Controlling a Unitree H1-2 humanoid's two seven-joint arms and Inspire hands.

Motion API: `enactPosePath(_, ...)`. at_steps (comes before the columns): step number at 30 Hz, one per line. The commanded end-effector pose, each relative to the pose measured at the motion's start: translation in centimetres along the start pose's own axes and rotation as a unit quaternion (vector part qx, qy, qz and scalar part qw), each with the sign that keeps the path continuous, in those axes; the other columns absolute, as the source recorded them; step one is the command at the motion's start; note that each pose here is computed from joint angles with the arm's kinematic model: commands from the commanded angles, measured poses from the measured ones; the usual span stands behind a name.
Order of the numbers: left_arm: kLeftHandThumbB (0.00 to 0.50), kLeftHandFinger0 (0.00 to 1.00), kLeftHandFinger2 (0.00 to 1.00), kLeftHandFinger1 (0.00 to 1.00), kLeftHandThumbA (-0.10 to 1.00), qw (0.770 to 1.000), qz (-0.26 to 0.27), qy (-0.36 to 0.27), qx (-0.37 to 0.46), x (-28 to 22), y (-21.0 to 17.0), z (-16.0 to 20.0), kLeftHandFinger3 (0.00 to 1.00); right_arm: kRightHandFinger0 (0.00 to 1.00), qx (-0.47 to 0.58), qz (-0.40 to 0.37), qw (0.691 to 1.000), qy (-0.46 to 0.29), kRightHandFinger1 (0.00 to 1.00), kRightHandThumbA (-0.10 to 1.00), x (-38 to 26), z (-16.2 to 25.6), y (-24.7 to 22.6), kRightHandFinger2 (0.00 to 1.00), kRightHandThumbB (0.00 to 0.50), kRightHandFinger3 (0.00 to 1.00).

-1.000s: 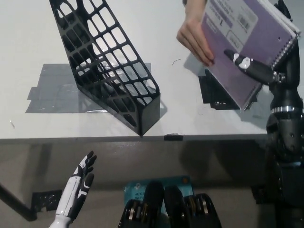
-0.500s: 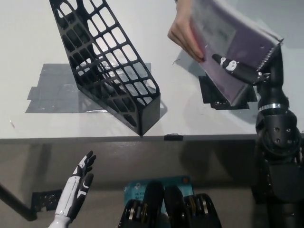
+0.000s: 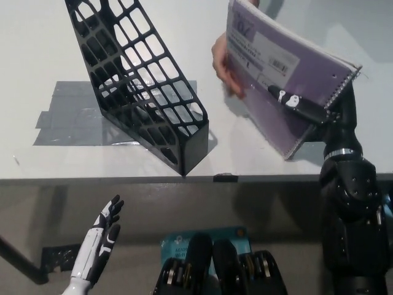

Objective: A person hands a notebook to the robot and the robot grabs it with its right hand and places it in the magazine stand kept in the centre of the desk infront of it.

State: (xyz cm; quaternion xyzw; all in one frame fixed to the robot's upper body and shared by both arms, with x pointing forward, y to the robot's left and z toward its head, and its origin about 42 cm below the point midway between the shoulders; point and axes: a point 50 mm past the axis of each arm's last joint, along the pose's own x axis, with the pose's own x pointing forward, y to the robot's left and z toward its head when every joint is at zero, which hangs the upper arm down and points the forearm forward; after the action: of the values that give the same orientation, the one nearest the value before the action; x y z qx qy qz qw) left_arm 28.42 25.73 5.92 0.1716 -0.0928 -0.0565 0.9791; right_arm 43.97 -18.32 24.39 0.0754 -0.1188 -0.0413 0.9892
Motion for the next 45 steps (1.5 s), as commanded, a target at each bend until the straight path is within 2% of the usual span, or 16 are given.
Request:
enactPosePath(1, 0.5, 0.99, 1.0, 1.0, 1.0, 0.999, 0.018, -0.031, -0.001, 0.5, 0.8, 0.8, 1.0, 0.0, 0.164, 0.042, 0.985, -0.038, 0.0, 1.0, 0.5, 4.4, 1.4, 0.0, 0.073, 0.0)
enactPosePath(5, 0.5, 0.99, 1.0, 1.0, 1.0, 0.999, 0.017, -0.033, 0.0, 0.8, 0.9, 0.9, 1.0, 0.0, 0.24, 0.02, 0.969, -0.049, 0.0, 1.0, 0.6, 7.1, 1.0, 0.0, 0.084, 0.0)
enactPosePath(8, 0.5, 0.98, 1.0, 1.0, 1.0, 0.999, 0.016, -0.034, 0.0, 0.9, 0.9, 0.9, 1.0, 0.0, 0.312, 0.007, 0.947, -0.071, 0.0, 1.0, 0.6, 9.9, 0.5, 0.0, 0.056, 0.0)
enactPosePath(13, 0.5, 0.98, 1.0, 1.0, 1.0, 0.999, 0.014, -0.034, -0.003, 0.9, 0.9, 0.9, 1.0, 0.0, 0.342, 0.002, 0.935, -0.092, 0.0, 1.0, 0.2, 12.6, 0.3, 0.0, 0.037, 0.0)
enactPosePath(14, 0.5, 0.98, 1.0, 1.0, 1.0, 0.999, 0.013, -0.035, -0.002, 1.0, 0.9, 1.0, 1.0, 0.0, 0.346, -0.007, 0.933, -0.102, 0.0, 0.99, 0.1, 13.5, 0.3, 0.0, 0.065, 0.0)
enactPosePath(16, 0.5, 0.98, 1.0, 1.0, 1.0, 0.999, 0.014, -0.035, -0.002, 1.1, 0.9, 0.9, 1.0, 0.0, 0.349, -0.018, 0.93, -0.118, 0.0, 0.97, 0.0, 14.5, 0.5, 0.0, 0.009, 0.0)
enactPosePath(18, 0.5, 0.97, 1.0, 1.0, 1.0, 0.999, 0.013, -0.034, -0.001, 1.1, 0.9, 0.9, 1.0, 0.0, 0.352, -0.032, 0.925, -0.137, 0.0, 0.95, -0.2, 15.5, 0.8, 0.0, 0.0, 0.0)
enactPosePath(25, 0.5, 0.95, 1.0, 1.0, 1.0, 0.999, 0.014, -0.036, -0.001, 1.2, 0.9, 1.0, 1.0, 0.0, 0.35, -0.038, 0.923, -0.155, 0.0, 0.95, -0.8, 17.0, 2.0, 0.0, 0.0, 0.0)
enactPosePath(29, 0.5, 0.96, 1.0, 1.0, 1.0, 0.999, 0.013, -0.038, 0.004, 1.3, 0.9, 1.1, 1.0, 0.0, 0.348, -0.018, 0.922, -0.17, 0.0, 0.9, -1.0, 17.4, 3.0, 0.0, 0.0, 0.0)
enactPosePath(41, 0.5, 0.96, 1.0, 1.0, 1.0, 0.999, 0.011, -0.042, 0.003, 1.5, 0.9, 1.3, 1.0, 0.0, 0.328, 0.019, 0.931, -0.156, 0.0, 0.88, -0.8, 17.1, 9.2, 0.0, 0.0, 0.0)
enactPosePath(45, 0.5, 0.97, 1.0, 1.0, 1.0, 0.999, 0.01, -0.042, 0.002, 1.6, 0.9, 1.3, 1.0, 0.0, 0.329, 0.025, 0.933, -0.146, 0.0, 0.83, -0.8, 16.3, 11.5, 0.0, 0.0, 0.0)
